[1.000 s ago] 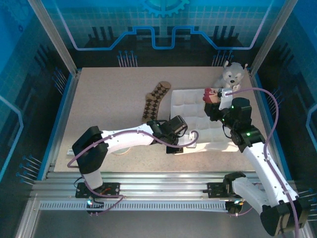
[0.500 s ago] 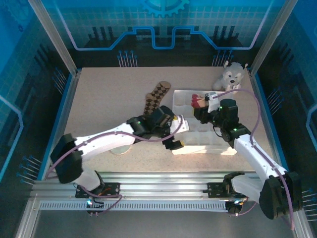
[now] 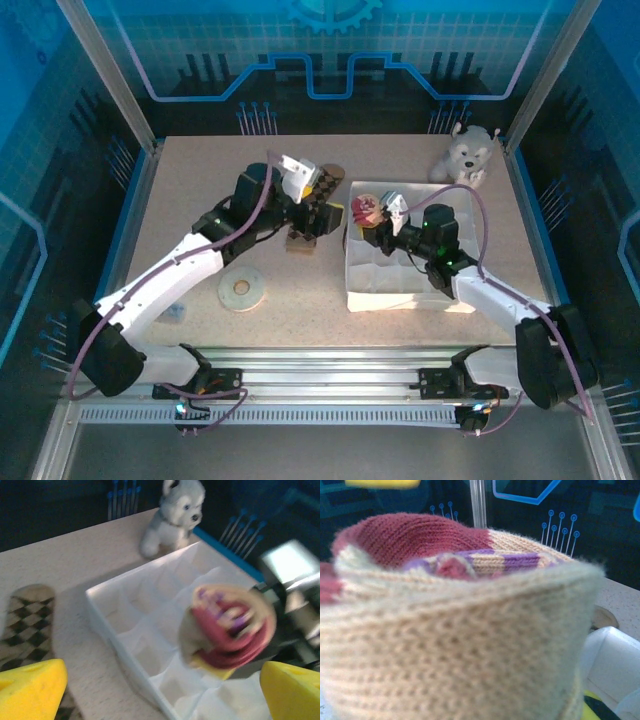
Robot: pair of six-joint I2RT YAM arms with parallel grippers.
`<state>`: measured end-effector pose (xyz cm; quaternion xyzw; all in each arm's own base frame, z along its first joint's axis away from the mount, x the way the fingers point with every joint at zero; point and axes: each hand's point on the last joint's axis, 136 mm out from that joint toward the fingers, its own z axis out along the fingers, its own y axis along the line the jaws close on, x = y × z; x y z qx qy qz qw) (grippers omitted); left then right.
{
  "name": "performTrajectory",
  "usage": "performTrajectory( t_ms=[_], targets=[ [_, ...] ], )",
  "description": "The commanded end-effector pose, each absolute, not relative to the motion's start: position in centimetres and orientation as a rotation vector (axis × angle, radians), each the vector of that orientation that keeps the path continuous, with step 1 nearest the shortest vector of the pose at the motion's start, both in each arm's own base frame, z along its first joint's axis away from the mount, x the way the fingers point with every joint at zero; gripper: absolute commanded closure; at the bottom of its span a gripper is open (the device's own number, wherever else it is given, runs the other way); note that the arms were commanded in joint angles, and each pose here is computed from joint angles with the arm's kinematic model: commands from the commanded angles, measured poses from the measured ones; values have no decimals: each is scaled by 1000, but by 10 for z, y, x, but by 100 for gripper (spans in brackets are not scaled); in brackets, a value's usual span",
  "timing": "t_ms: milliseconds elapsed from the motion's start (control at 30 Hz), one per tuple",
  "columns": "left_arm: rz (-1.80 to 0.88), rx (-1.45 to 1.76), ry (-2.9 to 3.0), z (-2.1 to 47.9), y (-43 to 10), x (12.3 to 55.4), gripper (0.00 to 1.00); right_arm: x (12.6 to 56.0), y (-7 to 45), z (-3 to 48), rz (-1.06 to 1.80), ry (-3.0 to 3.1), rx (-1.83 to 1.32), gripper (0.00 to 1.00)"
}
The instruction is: Roll the socks
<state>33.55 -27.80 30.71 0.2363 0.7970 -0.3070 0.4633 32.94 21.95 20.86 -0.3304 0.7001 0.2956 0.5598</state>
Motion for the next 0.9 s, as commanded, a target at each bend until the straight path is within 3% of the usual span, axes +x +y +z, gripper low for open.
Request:
performTrajectory(
  t_ms=[0,367,600,867],
  targets=[
    [-912,601,2078,298,-301,327,1,332,230,225,678,1503,-835,100],
    [-798,480,2345,224,-299,350,12,355,236,185,715,1567,-782,100],
    [-878,528,2355,223,-311,349,2,360,238,170,731,1570,-772,100],
    [-1025,588,2391,220,-335,349,2,359,242,171,738,1545,-812,100]
  ],
)
